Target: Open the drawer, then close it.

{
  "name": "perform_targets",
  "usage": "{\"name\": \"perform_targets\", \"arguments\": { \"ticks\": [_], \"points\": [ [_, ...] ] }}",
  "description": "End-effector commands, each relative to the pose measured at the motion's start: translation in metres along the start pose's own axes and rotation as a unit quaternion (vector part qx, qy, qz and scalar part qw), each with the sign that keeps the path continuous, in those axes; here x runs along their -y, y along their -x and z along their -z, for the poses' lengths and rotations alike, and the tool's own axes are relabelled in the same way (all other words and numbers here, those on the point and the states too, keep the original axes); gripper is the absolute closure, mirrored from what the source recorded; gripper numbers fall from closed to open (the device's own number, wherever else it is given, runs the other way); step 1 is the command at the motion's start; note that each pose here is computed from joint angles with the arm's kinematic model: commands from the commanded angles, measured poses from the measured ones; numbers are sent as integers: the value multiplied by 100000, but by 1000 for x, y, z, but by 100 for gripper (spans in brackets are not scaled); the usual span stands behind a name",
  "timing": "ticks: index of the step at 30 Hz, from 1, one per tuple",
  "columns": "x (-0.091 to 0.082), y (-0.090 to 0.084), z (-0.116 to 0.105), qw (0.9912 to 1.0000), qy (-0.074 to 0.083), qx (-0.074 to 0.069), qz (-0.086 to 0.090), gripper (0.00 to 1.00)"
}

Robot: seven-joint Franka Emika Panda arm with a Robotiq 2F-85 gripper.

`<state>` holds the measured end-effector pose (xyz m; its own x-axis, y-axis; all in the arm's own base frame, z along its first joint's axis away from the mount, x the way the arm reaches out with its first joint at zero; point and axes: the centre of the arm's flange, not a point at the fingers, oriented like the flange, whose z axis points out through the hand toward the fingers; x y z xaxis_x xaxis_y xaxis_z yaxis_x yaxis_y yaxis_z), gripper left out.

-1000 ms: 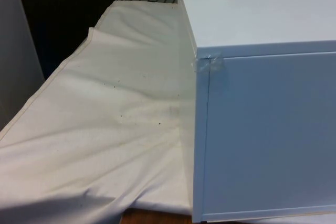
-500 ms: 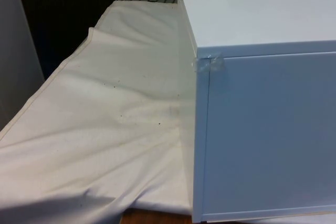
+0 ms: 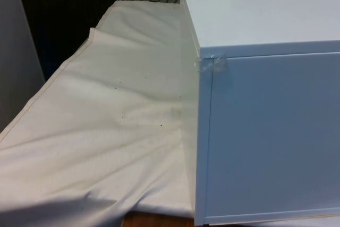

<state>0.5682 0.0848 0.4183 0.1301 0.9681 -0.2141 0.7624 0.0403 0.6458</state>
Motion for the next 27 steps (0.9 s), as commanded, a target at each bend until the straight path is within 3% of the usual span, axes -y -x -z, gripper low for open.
{"name": "perform_targets", "arguments": {
  "ticks": [1, 9, 10, 11, 18, 19, 20, 27],
  "points": [
    [0, 2, 5, 99999, 361, 291, -35, 100],
    [7, 1, 21, 99998, 476, -325, -215, 100],
    [10, -1, 19, 99996, -100, -895, -169, 100],
    [8, 1, 23, 99998, 491, -453, -221, 100],
    [15, -1, 39, 99991, 590, -1193, -305, 100],
    [17, -3, 34, 99986, -18, -1645, -253, 100],
    [16, -2, 41, 99989, 609, -1318, -303, 100],
    [24, -5, 56, 99974, 693, -2125, -375, 100]
  ]
}}
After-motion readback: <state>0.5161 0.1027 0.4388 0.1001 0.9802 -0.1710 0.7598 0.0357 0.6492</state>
